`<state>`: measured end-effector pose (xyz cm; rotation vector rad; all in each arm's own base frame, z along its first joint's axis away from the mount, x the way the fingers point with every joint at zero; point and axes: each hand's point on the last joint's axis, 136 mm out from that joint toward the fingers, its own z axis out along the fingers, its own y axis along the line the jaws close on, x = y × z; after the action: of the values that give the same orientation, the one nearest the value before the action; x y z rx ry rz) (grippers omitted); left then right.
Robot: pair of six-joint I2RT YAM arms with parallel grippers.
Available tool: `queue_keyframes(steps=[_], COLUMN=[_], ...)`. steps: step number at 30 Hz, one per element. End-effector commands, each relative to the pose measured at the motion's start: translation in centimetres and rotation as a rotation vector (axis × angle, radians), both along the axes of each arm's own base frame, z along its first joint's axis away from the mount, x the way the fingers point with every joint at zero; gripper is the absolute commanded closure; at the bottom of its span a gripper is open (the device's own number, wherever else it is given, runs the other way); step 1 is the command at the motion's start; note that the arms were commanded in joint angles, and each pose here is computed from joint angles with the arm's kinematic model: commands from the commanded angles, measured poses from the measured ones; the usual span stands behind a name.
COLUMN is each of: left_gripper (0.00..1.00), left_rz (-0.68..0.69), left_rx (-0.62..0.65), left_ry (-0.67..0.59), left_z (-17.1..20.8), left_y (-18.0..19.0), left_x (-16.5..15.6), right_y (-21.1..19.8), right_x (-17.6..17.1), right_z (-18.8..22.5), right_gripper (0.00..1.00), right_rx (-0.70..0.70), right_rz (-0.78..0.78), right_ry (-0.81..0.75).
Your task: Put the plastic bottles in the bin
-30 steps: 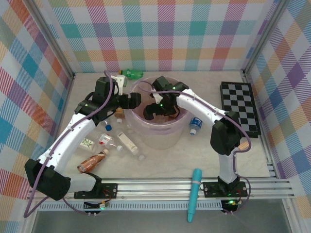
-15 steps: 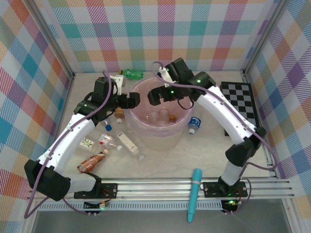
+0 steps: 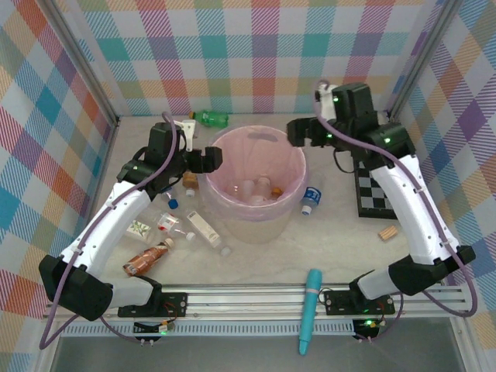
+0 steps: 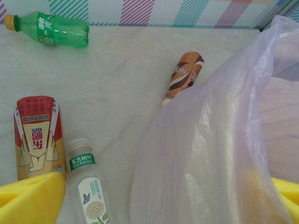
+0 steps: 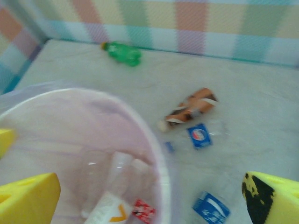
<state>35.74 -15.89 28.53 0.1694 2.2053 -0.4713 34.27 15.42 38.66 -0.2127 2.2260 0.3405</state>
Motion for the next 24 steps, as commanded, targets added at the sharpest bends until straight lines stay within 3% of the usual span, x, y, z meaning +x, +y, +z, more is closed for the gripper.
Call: queue_keyframes(steps=[1, 10, 24], left_gripper=[0.08, 0.08, 0.08], left_rz=[0.01, 0.009, 0.009], left_rx=[0.023, 0.025, 0.025], left_ry=[0.03, 0.031, 0.028], left_z=[-1.0, -1.0, -0.8], left_y=[1.0, 1.1, 1.1], left_x=[-0.7, -0.7, -0.8], right_y=[-3.2, -8.6, -7.4], right_x=[0.2, 2.5, 2.3], right_z=[-1.6, -9.8, -24.9], right_gripper=[0.01, 0.0, 0.0], right_rx=[0.04, 0.145, 0.16], right_rz=[-0.105, -0.298, -0.323], right_ry=[0.071, 0.306, 0.647])
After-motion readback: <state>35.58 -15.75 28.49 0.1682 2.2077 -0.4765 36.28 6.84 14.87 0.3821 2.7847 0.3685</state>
